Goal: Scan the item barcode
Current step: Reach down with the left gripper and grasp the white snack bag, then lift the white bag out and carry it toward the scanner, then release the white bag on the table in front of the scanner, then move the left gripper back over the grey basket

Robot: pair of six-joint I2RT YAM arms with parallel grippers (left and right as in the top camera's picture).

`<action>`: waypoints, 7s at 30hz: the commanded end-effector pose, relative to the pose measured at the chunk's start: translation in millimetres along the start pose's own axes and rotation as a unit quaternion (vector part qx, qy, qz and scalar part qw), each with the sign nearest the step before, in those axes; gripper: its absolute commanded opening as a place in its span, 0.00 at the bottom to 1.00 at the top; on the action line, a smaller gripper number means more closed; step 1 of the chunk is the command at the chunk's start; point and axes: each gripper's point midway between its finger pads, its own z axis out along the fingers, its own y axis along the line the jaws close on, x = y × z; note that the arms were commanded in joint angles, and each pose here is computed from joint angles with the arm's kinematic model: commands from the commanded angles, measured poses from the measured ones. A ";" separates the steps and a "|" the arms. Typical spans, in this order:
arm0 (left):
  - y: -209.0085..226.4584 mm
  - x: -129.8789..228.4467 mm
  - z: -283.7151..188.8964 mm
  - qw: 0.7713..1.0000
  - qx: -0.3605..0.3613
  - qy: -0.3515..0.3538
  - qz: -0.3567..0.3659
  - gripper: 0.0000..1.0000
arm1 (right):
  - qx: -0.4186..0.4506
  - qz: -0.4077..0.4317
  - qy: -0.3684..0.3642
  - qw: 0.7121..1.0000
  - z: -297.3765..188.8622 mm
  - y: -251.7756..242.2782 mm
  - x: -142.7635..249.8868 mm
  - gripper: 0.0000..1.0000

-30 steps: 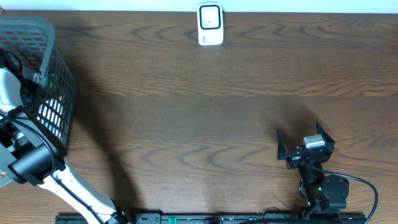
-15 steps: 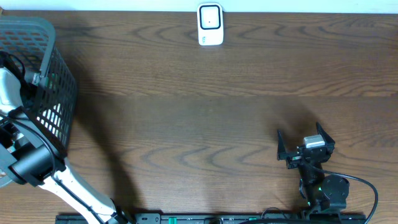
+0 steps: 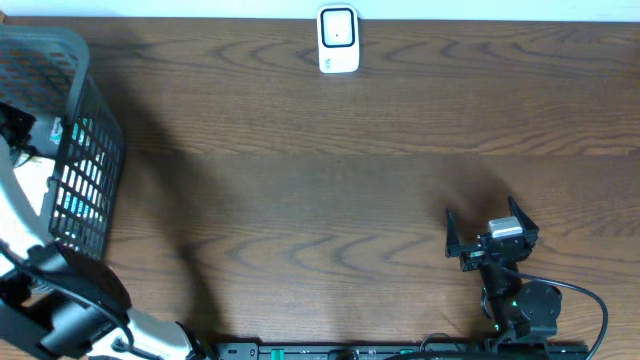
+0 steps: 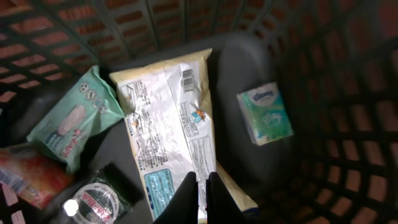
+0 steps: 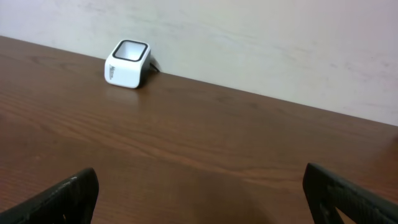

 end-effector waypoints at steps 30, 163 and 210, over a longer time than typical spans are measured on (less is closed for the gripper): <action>18.7 89.4 119.4 0.982 -0.119 0.124 0.082 0.71 | -0.004 -0.002 -0.001 1.000 -0.2 2.1 -0.1 0.99; -242.3 389.2 -227.4 0.771 0.420 0.055 0.475 0.62 | -0.004 -0.002 -0.001 1.000 -0.2 2.1 -0.1 0.99; -125.3 247.9 -230.2 0.848 0.329 0.027 0.414 0.86 | -0.004 -0.002 -0.001 1.000 -0.2 2.1 -0.1 0.99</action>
